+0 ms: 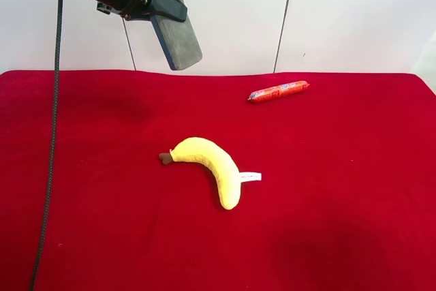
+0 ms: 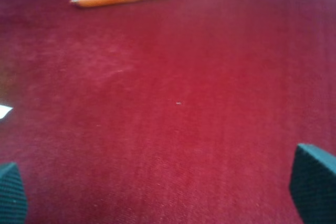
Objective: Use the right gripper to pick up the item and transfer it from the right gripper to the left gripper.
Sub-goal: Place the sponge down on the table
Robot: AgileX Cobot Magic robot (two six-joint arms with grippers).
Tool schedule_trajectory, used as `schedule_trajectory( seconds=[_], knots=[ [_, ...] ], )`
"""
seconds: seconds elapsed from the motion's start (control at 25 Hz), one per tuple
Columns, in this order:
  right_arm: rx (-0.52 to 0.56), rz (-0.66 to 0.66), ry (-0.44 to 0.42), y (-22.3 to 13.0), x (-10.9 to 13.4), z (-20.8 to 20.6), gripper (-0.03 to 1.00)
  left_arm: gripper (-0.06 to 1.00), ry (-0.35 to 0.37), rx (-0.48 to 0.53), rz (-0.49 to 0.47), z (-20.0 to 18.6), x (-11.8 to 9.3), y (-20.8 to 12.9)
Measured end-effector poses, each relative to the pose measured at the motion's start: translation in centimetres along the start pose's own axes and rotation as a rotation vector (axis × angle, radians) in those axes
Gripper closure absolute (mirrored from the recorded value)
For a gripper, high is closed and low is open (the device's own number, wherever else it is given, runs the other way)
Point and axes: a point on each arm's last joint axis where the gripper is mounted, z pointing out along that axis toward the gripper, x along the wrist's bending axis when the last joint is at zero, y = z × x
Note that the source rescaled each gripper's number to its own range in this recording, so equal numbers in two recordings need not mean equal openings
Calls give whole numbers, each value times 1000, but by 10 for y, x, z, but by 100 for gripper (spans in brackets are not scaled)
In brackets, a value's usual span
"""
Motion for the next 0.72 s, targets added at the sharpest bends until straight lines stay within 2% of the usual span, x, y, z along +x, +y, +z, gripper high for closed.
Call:
schedule_trajectory(
  seconds=[0.28,0.72],
  knots=[
    [13,64,-129,-1,3,-2,-3,92,2,-2,0,0,0,0],
    [15,69,-129,-1,4,-2,-3,92,2,-2,-1,0,0,0]
  ],
)
